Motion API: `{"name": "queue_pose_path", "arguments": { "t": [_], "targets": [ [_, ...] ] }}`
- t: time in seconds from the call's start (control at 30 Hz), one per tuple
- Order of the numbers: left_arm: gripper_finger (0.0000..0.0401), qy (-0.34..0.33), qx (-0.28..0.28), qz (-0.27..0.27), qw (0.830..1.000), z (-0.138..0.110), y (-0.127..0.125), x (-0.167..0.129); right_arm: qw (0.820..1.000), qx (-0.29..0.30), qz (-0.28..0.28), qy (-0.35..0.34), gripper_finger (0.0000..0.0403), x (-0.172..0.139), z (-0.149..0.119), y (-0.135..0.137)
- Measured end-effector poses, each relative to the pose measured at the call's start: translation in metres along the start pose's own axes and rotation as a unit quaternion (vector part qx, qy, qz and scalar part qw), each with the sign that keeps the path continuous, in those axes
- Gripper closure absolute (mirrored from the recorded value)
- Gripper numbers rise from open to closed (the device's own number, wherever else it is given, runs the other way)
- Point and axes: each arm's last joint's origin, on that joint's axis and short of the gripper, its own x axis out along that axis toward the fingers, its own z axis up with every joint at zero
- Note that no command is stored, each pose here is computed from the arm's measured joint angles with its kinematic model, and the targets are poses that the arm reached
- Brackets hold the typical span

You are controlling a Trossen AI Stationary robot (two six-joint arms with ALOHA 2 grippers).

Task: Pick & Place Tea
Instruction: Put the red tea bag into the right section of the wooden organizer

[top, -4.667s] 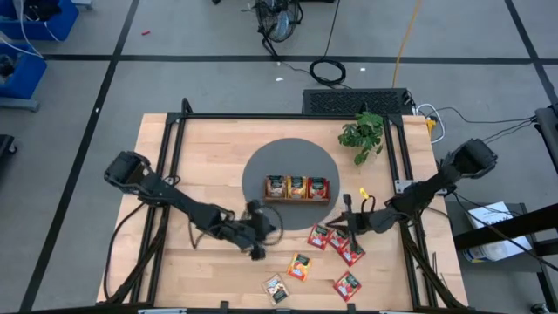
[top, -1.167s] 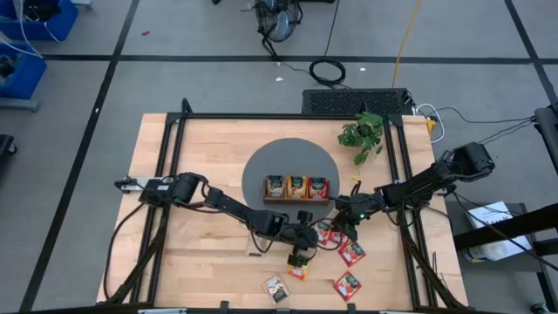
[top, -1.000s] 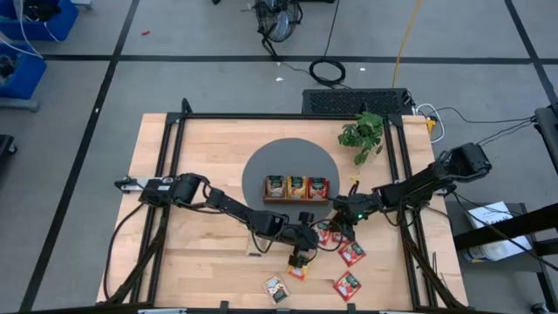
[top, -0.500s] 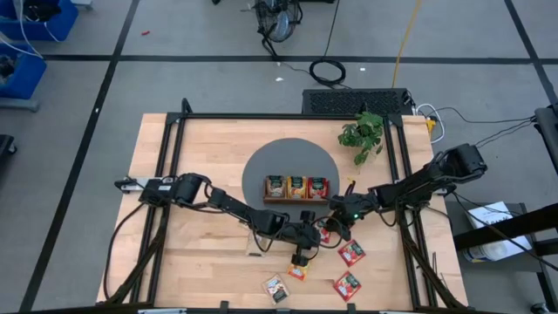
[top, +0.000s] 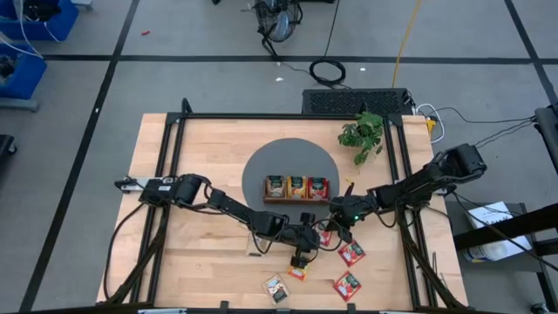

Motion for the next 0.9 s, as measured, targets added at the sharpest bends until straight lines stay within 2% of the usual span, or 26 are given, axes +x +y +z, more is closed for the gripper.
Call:
{"name": "queue_pose_path", "arguments": {
  "t": [0.23, 0.47, 0.67, 0.8, 0.9],
  "targets": [
    [0.0371, 0.018, 0.001, 0.0, 1.0, 0.004, -0.002, -0.009, 0.997, -0.049, 0.026, -0.048, 0.0402, -0.007, 0.009, 0.012],
    [0.037, 0.041, 0.028, 0.047, 0.998, 0.024, -0.02, -0.046, 0.994, -0.09, 0.042, -0.049, 0.0403, -0.016, 0.019, 0.031],
    [0.037, 0.079, 0.047, 0.038, 0.995, 0.025, -0.042, -0.064, 0.989, -0.142, 0.014, -0.044, 0.0403, -0.019, 0.036, 0.055],
    [0.037, 0.109, 0.043, 0.069, 0.991, 0.026, -0.055, -0.083, 0.978, -0.202, -0.029, -0.047, 0.0403, -0.027, 0.058, 0.073],
    [0.037, 0.139, 0.041, 0.106, 0.984, 0.023, -0.065, -0.097, 0.96, -0.257, -0.086, -0.064, 0.0403, -0.039, 0.081, 0.089]
  ]
}}
